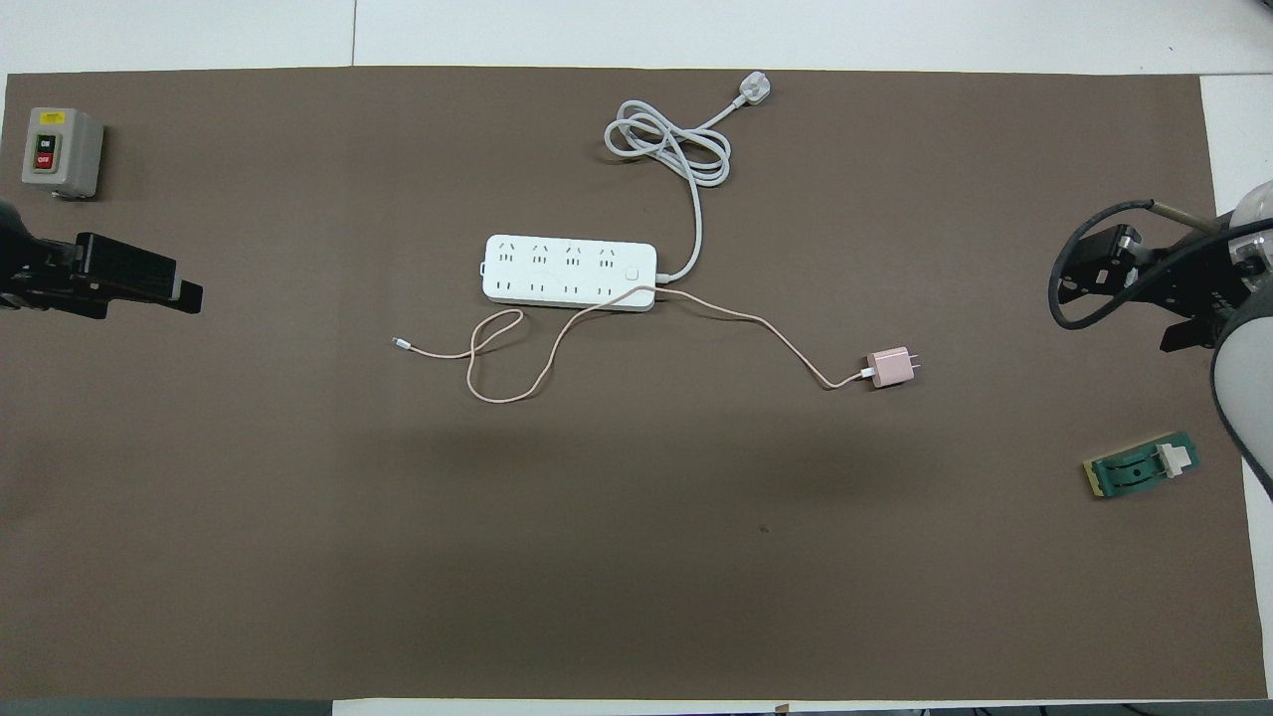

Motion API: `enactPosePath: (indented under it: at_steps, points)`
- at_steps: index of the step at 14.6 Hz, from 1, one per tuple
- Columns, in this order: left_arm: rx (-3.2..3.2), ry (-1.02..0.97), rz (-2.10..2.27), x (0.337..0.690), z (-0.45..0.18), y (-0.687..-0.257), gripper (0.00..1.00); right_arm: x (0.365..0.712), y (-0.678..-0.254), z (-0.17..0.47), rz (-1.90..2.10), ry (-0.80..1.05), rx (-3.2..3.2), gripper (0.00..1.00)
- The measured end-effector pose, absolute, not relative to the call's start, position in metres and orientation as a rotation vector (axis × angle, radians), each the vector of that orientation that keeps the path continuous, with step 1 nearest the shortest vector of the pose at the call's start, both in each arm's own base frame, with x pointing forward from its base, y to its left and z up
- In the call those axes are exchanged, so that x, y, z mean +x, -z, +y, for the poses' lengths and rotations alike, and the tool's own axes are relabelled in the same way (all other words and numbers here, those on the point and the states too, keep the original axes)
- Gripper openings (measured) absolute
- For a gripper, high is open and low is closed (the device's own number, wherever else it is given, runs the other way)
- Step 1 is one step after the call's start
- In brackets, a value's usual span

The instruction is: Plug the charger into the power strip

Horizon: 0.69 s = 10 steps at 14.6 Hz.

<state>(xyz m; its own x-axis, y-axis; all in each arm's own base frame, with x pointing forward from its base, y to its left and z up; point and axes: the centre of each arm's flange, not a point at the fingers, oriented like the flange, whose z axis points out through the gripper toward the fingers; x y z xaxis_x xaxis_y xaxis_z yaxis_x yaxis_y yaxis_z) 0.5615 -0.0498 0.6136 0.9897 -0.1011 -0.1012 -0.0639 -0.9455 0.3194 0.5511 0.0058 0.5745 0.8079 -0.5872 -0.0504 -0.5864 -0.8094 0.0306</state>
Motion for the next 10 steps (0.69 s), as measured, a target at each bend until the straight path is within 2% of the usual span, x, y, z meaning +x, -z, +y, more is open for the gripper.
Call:
enactPosePath:
  at_steps: [6, 10]
  points:
    - [2.668, 0.143, -0.13, 0.564, -0.071, -0.625, 1.0, 0.546, -0.562, 0.017, -1.266, 0.061, 2.875, 1.0]
    - [2.484, 0.144, -0.078, 0.588, -0.083, -0.603, 1.0, 0.532, -0.545, 0.027, -1.294, 0.086, 2.849, 1.0]
